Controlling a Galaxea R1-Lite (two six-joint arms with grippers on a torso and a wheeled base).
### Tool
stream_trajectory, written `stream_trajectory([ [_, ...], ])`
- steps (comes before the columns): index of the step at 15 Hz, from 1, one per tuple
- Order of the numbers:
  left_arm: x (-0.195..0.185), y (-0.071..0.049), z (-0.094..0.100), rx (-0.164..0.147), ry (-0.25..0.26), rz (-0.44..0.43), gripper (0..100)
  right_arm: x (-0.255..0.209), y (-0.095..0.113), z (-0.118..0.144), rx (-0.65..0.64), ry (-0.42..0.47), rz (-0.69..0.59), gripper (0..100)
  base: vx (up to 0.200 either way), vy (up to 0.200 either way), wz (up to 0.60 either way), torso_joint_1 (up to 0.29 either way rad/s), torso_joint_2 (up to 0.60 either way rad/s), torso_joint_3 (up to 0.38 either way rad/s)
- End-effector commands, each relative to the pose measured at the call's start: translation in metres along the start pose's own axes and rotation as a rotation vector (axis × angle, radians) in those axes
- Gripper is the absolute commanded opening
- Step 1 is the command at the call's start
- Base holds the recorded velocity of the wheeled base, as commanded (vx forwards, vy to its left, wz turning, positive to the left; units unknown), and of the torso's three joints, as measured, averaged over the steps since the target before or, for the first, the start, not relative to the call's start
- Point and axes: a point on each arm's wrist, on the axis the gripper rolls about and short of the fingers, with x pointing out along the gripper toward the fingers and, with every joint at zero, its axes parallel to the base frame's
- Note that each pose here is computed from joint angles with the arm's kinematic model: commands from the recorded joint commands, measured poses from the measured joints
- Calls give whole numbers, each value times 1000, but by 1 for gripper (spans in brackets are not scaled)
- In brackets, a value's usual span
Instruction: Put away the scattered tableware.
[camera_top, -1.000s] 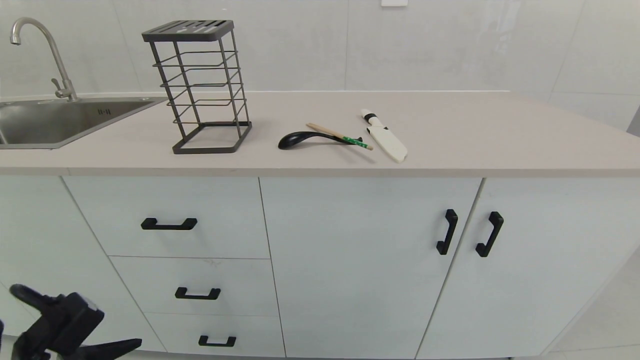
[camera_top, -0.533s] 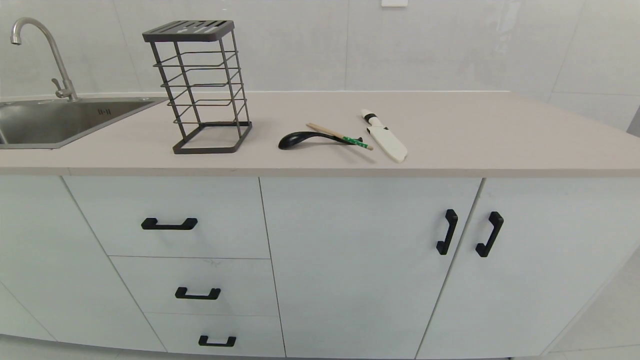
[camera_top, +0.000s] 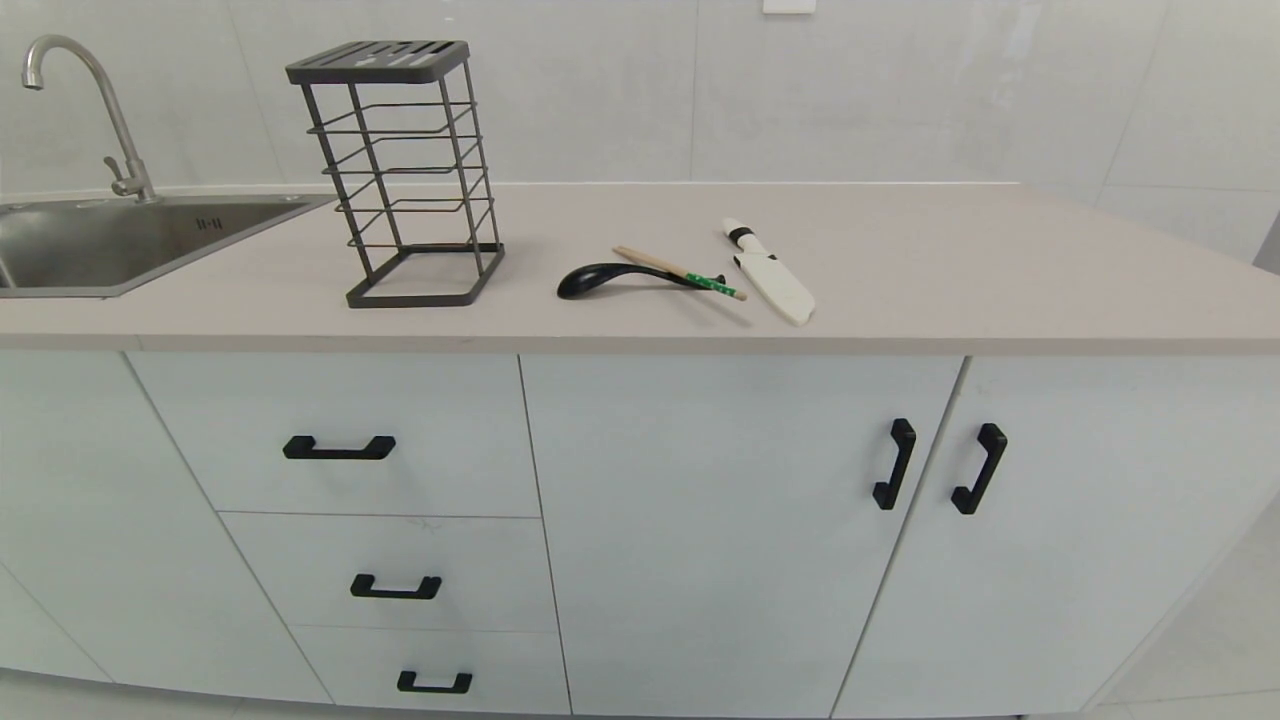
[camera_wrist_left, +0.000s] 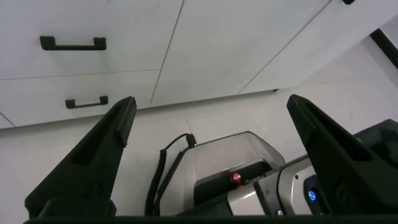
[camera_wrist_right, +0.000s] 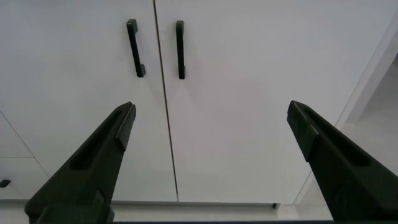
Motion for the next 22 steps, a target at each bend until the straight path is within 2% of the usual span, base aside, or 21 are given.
stream_trajectory([
  [1,57,2,38,-40,209,61,100,0,0,0,-1,1,1,100,0,0,0,0,0,0],
  [2,68,5,37,-30,242,73,100,0,0,0,-1,1,1,100,0,0,0,0,0,0],
  [3,76,8,36,-13,235,69,100,0,0,0,-1,1,1,100,0,0,0,0,0,0],
  [4,77,9,34,-8,226,64,100,0,0,0,-1,1,1,100,0,0,0,0,0,0],
  [8,76,9,33,-5,217,63,100,0,0,0,-1,1,1,100,0,0,450,4,2,-2],
  [11,71,7,32,8,196,48,100,0,0,0,1,1,1,100,0,0,0,0,0,0],
  [14,62,8,21,45,194,43,100,0,0,0,2,1,1,100,0,0,0,0,0,0],
  [16,47,2,20,120,108,-7,100,0,0,0,2,1,1,100,0,0,0,0,0,0],
  [17,37,-1,21,172,43,-35,100,0,0,0,2,1,1,100,0,0,0,0,0,0],
  [19,11,-4,15,324,-138,-56,100,0,0,0,2,1,1,100,0,0,0,0,0,0],
  [20,0,-2,7,381,-214,-33,100,0,0,0,2,1,1,100,0,0,0,0,0,0],
  [21,-9,0,-3,409,-284,12,100,0,0,0,2,1,1,100,0,0,0,0,0,0],
  [22,-18,0,-11,413,-337,47,100,0,0,0,2,1,1,100,0,0,0,0,0,0],
])
